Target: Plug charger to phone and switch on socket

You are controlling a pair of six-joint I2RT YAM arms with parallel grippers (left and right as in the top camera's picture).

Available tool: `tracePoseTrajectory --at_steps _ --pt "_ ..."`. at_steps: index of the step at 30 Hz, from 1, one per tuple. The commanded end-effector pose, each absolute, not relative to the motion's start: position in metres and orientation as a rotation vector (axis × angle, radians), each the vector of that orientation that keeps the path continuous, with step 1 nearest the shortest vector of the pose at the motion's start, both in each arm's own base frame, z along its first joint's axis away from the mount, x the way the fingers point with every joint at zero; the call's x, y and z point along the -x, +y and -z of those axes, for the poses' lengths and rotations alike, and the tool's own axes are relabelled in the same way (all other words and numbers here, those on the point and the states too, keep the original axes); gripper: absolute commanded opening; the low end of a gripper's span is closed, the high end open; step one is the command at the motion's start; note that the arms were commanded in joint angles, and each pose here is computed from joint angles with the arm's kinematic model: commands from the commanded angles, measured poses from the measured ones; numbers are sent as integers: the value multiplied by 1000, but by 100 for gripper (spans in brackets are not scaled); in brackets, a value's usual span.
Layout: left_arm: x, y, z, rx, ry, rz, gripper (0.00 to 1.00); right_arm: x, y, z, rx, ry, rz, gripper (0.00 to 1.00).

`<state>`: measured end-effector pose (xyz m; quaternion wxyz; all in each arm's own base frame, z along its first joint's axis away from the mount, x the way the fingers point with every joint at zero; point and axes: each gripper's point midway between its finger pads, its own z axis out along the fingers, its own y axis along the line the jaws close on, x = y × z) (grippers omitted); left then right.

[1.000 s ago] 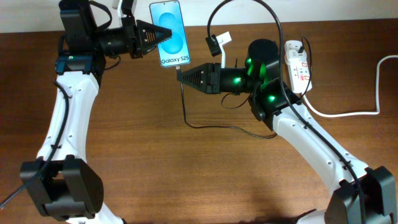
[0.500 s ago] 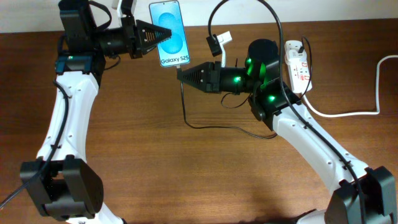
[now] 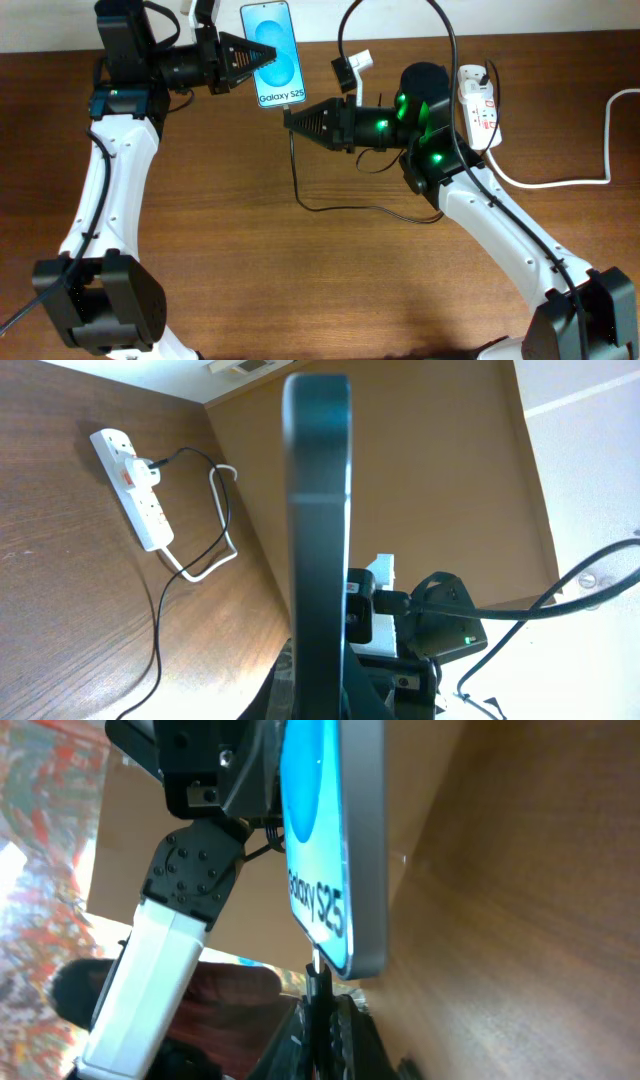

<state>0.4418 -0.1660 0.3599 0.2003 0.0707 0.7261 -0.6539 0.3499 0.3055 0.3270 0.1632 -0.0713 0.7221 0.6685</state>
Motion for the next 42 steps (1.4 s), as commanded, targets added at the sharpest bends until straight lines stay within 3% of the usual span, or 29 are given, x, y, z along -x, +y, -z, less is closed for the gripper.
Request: tracePoseTrajectory --at_steps 1,22,35,42 --pt "-438 -168 -366 -228 2022 1845 0 -350 306 -327 152 2090 -1953 4" --pt "-438 -168 -366 -227 2021 1845 0 -349 322 -317 197 2089 -1971 4" --pt "-448 -165 -364 -181 2019 1792 0 -336 322 -322 424 2006 -1943 4" --pt "-448 -165 -364 -182 2018 1792 0 -355 301 -322 334 2008 -1920 4"
